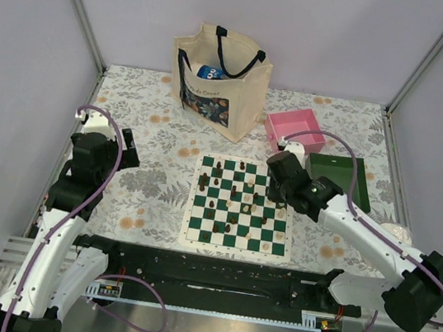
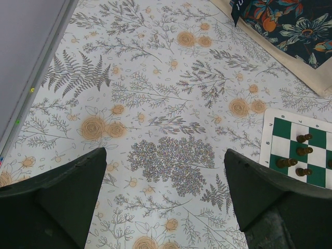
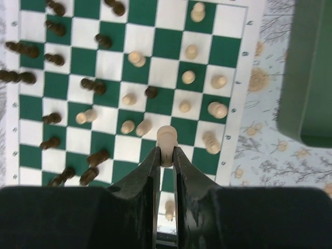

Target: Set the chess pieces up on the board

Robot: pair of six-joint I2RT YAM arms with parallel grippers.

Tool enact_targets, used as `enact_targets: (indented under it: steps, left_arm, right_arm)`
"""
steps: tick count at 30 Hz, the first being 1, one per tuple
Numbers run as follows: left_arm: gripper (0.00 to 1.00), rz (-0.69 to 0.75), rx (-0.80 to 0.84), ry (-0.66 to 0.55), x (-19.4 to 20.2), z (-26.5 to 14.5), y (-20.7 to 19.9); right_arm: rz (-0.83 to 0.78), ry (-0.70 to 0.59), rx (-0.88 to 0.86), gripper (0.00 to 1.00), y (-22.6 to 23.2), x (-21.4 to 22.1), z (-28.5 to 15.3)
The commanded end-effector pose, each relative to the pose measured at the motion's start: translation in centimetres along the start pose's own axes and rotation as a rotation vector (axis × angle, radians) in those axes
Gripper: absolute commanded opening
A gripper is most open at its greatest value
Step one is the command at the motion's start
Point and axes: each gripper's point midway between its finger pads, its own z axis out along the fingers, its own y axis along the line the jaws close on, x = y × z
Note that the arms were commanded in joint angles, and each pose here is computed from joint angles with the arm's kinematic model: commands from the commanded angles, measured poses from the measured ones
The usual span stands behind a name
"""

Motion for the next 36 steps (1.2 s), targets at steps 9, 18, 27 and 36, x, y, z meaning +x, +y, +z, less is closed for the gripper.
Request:
enact_targets:
  steps: [9, 18, 27, 36]
  left_arm:
    - [0.99, -0.018, 0.008, -0.058, -1.5, -0.7, 0.0]
    - [0.99, -0.018, 0.011, -0.063, -1.6, -0.8, 0.0]
    - [0.99, -0.02, 0.017, -0.062, -1.6, -0.8, -0.1]
    - [0.99, -0.017, 0.015, -0.059, -1.5, -0.7, -0.1]
  right_arm:
    - [0.011, 0.027, 0.119, 0.22, -3.5, -4.8, 5.7]
    - [0.035, 0.102, 0.157, 0.22, -4.9, -5.2, 10.1]
    - [0.055, 0.194, 0.176, 0.22, -6.7, -3.4, 12.4]
    - [0.057, 0.235, 0.151, 0.22, -6.8, -2.6, 13.6]
